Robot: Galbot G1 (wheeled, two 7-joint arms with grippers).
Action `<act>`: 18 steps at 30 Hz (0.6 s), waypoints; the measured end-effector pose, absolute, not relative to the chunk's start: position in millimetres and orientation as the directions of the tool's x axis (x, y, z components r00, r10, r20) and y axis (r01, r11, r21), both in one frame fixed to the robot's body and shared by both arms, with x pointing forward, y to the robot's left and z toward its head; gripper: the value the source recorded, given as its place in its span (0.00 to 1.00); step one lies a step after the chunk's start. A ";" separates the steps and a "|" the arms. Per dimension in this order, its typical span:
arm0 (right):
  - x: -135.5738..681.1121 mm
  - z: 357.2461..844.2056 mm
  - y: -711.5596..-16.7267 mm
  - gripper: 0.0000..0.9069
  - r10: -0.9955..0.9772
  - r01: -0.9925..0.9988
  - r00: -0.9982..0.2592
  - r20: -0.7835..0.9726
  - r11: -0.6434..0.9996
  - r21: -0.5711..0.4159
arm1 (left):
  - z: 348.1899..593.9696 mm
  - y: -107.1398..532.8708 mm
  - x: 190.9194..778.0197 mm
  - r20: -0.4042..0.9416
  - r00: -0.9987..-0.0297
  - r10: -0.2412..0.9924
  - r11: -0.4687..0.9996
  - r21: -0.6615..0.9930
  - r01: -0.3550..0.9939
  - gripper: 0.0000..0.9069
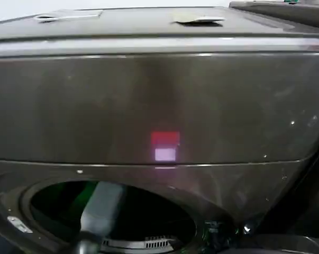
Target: Grasp the clothes from the dryer.
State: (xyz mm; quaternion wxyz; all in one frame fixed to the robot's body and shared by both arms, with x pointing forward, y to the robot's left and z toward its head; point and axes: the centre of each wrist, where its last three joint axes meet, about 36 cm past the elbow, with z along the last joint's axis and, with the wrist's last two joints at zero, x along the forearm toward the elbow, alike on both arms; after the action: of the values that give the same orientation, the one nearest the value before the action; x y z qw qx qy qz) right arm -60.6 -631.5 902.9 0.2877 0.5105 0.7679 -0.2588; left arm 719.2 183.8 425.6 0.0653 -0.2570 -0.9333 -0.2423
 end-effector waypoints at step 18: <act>-61.5 901.3 -626.2 1.00 0.632 0.931 -0.326 -0.703 0.344 -0.122 | 460.1 230.0 761.6 0.783 -0.514 0.351 0.129 0.503 0.855 1.00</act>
State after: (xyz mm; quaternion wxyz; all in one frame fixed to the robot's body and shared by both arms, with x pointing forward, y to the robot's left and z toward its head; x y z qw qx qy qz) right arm -61.5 -626.2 901.3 0.2817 0.5075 0.7700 -0.2651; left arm 761.6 230.0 460.1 0.2494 -0.4255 -0.7086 -0.5047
